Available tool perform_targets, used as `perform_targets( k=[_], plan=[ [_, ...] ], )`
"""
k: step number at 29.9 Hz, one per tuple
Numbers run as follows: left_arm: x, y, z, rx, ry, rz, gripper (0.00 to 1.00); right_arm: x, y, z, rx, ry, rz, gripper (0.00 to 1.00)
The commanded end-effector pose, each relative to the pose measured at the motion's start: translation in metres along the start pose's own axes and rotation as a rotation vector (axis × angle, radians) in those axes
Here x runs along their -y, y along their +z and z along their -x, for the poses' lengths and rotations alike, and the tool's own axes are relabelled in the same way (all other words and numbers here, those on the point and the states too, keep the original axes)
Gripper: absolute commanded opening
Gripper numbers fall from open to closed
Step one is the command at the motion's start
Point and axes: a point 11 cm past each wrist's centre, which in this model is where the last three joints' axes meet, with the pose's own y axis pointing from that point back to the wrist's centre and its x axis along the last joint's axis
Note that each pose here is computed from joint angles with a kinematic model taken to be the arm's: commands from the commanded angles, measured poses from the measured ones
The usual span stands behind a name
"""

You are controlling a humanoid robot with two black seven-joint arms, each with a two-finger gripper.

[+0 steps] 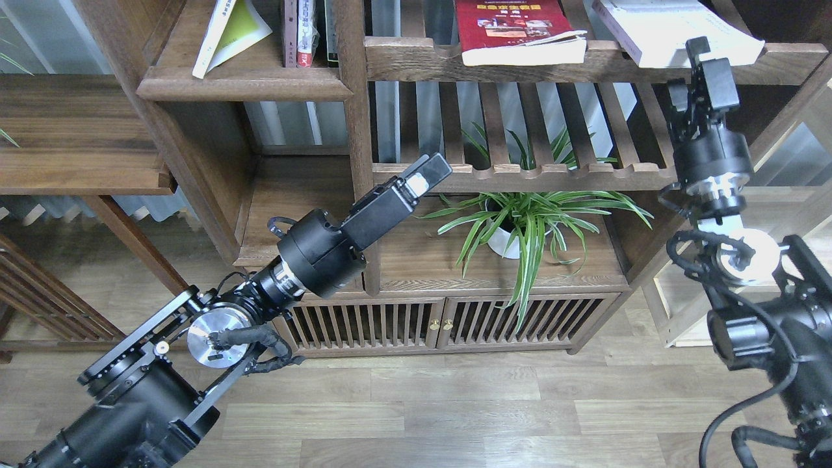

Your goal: Organize books on shelf

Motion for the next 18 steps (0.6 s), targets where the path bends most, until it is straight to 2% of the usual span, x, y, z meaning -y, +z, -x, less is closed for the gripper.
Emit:
perform_targets(
  k=[1, 7, 11, 18],
  plan=[
    [0.000, 0.000, -0.001, 0.000, 0.003, 0.002, 0.98, 0.004, -0.005, 0.000, -0.015, 0.034, -0.005, 0.94],
    [-0.001, 0.001, -0.001, 0.000, 0.004, 0.004, 0.98, 0.004, -0.021, -0.003, -0.056, 0.081, -0.014, 0.90],
    [0.000, 0.001, -0.001, 0.001, 0.003, 0.004, 0.98, 0.004, -0.030, -0.003, -0.064, 0.088, -0.024, 0.78],
    [-0.001, 0.002, -0.002, 0.004, 0.006, 0.002, 0.98, 0.003, -0.032, -0.007, -0.072, 0.131, -0.024, 0.75]
  ],
)
